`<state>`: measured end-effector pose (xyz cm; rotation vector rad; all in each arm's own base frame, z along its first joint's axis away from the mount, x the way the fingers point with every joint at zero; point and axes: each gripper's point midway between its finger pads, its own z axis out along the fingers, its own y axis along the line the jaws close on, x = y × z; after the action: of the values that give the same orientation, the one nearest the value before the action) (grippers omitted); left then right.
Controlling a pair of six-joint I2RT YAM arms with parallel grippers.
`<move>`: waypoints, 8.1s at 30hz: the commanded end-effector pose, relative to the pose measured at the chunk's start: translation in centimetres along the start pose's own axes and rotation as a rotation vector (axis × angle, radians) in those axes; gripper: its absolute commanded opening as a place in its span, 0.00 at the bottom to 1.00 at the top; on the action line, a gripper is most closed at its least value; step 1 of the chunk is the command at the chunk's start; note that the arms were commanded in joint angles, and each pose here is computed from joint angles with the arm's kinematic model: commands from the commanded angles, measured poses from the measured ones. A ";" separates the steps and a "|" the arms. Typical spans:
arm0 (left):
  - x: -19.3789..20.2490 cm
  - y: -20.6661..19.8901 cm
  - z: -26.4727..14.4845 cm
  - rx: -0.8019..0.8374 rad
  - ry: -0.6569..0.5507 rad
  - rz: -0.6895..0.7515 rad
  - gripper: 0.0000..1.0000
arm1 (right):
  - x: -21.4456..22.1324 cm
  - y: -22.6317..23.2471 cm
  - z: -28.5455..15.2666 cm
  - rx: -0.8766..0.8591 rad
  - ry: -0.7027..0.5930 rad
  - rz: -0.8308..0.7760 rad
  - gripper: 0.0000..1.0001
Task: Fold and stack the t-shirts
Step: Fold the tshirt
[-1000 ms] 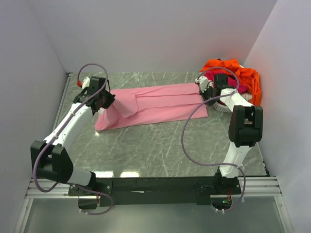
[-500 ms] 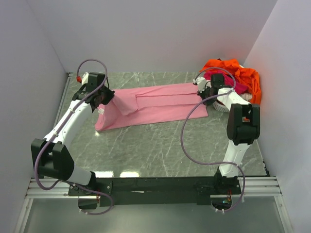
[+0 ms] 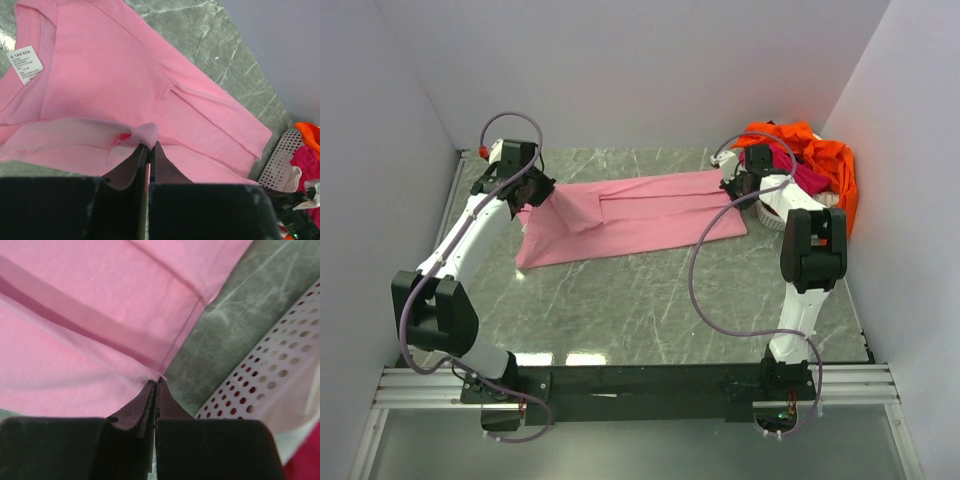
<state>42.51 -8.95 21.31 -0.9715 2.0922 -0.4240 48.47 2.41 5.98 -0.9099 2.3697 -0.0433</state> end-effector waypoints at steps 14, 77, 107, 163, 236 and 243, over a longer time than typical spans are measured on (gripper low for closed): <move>-1.6 -1.2 2.3 0.010 0.003 0.027 0.02 | -1.2 -1.6 0.8 0.061 0.012 0.019 0.10; -8.0 -1.7 -7.2 0.345 -0.226 0.386 0.85 | -3.0 -2.0 -1.2 0.176 -0.007 0.029 0.48; 8.5 16.7 -0.6 -0.038 0.071 -0.362 0.76 | 1.6 10.8 -2.2 -0.014 0.082 -0.577 0.48; -5.9 -2.9 7.6 0.374 0.098 0.330 0.56 | -8.5 27.4 -16.9 -0.622 -0.328 -0.311 0.47; 9.5 -14.9 7.6 0.557 0.254 0.637 0.51 | -4.0 17.8 -14.3 -0.531 -0.299 0.052 0.45; 3.9 -9.2 2.9 0.402 -0.010 0.555 0.66 | -2.2 15.5 -11.3 -0.511 -0.193 0.191 0.45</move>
<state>48.02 -21.29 20.78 -0.0457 2.1711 -0.6099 32.94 14.89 12.99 -0.9308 2.2634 0.7436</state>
